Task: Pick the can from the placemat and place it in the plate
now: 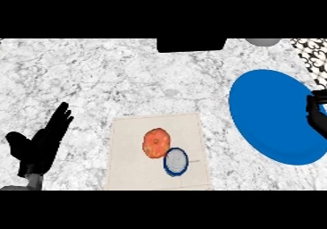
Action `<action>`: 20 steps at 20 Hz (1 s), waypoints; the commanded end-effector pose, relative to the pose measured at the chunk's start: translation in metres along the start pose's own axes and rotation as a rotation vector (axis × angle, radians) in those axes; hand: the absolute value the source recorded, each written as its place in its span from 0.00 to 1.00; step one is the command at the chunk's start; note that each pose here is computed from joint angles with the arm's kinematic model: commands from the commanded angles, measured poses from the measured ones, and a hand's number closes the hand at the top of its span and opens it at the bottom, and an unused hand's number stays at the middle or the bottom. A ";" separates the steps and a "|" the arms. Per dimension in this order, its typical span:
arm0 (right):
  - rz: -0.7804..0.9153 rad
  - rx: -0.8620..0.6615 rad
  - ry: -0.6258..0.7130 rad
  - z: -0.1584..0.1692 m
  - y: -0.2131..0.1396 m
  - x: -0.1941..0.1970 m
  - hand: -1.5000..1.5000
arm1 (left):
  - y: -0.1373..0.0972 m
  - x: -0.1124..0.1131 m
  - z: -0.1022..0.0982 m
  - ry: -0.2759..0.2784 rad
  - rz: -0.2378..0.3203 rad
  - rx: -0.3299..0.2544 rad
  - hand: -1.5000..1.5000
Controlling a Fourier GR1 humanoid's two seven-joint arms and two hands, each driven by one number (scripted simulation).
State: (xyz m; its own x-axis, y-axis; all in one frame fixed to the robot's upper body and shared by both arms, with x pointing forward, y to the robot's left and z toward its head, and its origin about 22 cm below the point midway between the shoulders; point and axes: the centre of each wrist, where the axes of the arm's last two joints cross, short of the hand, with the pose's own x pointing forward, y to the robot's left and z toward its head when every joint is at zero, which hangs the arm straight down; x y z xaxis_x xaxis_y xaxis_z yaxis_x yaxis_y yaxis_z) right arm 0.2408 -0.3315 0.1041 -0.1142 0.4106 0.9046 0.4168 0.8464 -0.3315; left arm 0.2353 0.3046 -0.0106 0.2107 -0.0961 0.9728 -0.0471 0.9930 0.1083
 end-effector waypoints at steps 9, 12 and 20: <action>0.059 -0.284 -0.060 0.134 0.030 0.034 0.00 | -0.053 -0.012 0.011 0.178 0.105 -0.057 0.50; 0.197 -0.118 0.038 0.149 0.019 0.034 0.00 | -0.057 -0.021 0.007 0.182 0.101 -0.069 0.50; 0.441 0.171 0.213 0.158 0.010 0.071 0.00 | -0.061 -0.020 0.009 0.173 0.064 -0.082 0.50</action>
State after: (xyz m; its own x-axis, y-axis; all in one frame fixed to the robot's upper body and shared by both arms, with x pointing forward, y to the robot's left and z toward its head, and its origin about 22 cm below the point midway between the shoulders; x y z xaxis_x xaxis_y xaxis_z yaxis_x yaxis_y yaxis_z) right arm 0.1015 -0.2463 0.1022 0.1511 0.6207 0.7694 0.3225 0.7048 -0.6319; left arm 0.2365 0.2501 -0.0202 0.3063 -0.0236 0.9516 -0.0195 0.9993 0.0310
